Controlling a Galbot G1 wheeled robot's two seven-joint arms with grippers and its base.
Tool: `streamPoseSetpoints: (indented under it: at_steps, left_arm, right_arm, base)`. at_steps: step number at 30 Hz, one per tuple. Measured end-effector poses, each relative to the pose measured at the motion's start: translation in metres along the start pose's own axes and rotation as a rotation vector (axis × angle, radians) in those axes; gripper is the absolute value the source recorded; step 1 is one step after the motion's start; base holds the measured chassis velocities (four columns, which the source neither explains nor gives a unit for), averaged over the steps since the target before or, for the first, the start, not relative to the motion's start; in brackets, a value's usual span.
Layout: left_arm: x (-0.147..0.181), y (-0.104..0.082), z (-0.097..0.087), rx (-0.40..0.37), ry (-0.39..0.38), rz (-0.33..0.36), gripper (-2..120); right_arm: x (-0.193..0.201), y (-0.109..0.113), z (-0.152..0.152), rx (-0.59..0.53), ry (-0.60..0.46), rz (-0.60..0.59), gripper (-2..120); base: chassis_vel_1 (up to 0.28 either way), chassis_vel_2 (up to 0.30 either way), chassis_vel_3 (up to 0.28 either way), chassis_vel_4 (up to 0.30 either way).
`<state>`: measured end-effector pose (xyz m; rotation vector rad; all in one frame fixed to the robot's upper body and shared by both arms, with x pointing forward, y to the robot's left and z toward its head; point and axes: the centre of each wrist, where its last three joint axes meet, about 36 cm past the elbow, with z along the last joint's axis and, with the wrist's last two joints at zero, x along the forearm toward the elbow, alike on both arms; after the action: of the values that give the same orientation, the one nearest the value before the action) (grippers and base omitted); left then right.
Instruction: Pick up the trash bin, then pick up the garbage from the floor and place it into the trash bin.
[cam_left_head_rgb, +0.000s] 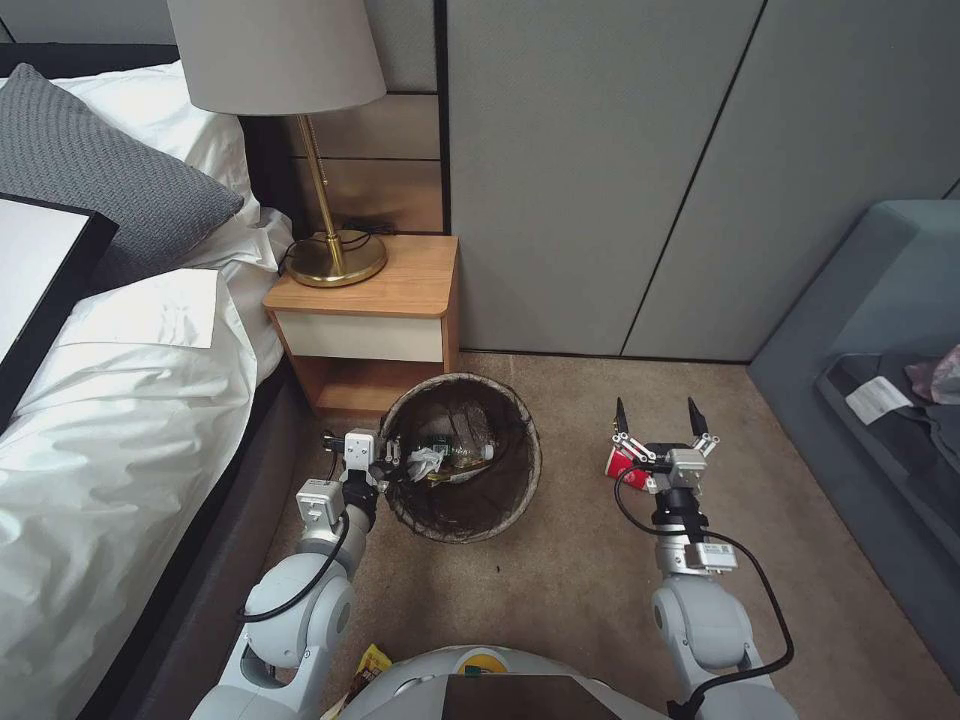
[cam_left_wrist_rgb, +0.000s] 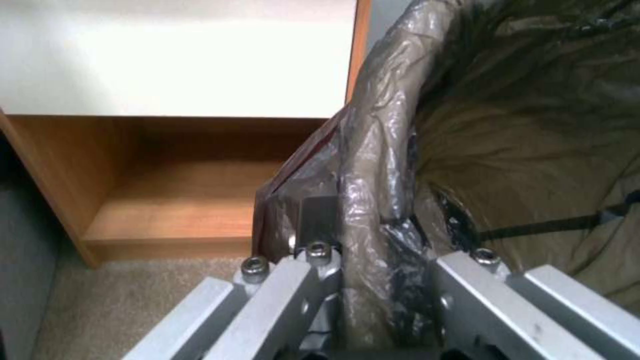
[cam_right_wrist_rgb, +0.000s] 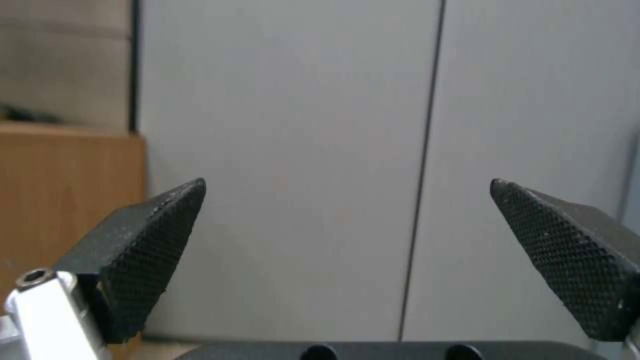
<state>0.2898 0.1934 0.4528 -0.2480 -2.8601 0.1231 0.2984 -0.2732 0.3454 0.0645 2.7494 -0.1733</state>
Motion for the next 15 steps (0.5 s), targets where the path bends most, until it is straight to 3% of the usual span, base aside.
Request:
streamPoseSetpoints:
  at_steps: [10, 13, 15]
  left_arm:
    - [0.0, 0.0, 0.0, 0.002, 0.001, 0.0, 0]
    - [0.002, -0.002, 0.001, 0.001, 0.003, 0.003, 0]
    - [0.002, -0.002, 0.001, 0.0, 0.003, 0.003, 0]
  right_arm:
    - [-0.002, 0.001, 0.002, -0.003, 0.033, 0.015, 100]
    - [-0.023, -0.004, 0.017, -0.021, 0.239, 0.087, 100]
    - [-0.029, -0.007, 0.021, -0.018, 0.283, 0.103, 100]
  base:
    - [0.0, 0.0, 0.0, 0.0]
    - [0.0, 0.0, 0.0, 0.0]
    - [0.0, 0.0, 0.0, 0.0]
